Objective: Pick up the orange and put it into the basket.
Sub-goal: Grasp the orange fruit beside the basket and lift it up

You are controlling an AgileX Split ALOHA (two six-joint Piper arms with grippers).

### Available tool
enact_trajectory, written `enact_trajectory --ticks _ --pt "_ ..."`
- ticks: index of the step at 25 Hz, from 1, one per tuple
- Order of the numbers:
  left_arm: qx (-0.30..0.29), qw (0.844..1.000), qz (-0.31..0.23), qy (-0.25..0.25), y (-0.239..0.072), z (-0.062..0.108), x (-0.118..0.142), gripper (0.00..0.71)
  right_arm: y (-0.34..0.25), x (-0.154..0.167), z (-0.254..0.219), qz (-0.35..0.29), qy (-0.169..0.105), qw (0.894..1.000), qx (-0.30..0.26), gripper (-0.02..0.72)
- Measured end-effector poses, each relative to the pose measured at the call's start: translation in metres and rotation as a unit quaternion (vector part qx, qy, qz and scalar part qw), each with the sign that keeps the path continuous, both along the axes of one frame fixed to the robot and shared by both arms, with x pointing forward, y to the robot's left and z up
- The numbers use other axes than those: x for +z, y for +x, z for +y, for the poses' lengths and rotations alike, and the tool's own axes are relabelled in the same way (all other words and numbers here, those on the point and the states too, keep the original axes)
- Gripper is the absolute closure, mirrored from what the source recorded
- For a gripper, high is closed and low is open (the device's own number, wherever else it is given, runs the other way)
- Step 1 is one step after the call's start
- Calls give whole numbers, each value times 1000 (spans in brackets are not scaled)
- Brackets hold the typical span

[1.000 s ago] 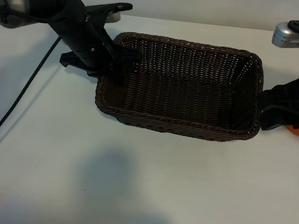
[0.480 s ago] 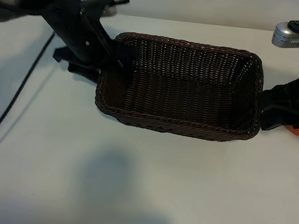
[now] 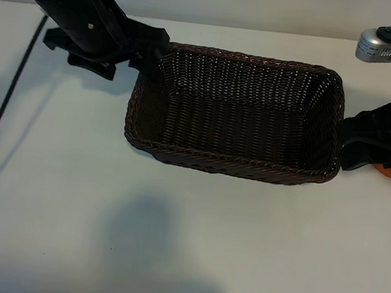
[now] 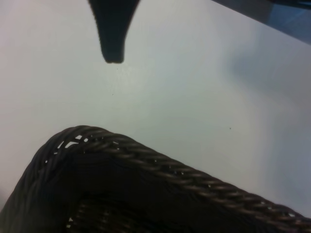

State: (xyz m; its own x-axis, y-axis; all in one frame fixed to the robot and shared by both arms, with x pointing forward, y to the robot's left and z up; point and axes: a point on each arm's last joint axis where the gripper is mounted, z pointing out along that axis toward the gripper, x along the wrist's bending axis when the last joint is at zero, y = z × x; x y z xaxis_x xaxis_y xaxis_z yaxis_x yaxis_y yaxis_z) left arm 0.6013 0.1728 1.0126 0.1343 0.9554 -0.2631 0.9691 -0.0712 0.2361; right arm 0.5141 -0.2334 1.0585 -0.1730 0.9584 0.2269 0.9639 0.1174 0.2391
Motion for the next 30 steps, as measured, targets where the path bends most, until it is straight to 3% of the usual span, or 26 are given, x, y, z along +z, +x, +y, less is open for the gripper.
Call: enact_trajectory --ticks 6,13,19,26,30 --pt "6 1000 -3 19 -6 23 26 84 0 0 0 0 0 1000 0 176" --pt "51 996 -38 70 -24 84 73 105 0 0 0 0 0 1000 0 176" --pt "102 989 -83 70 -48 128 111 114 0 0 0 0 0 1000 0 176" --pt "97 986 -125 60 -75 130 142 114 0 0 0 0 0 1000 0 176" --pt "88 982 -162 53 -107 127 165 114 0 0 0 0 0 1000 1 176"
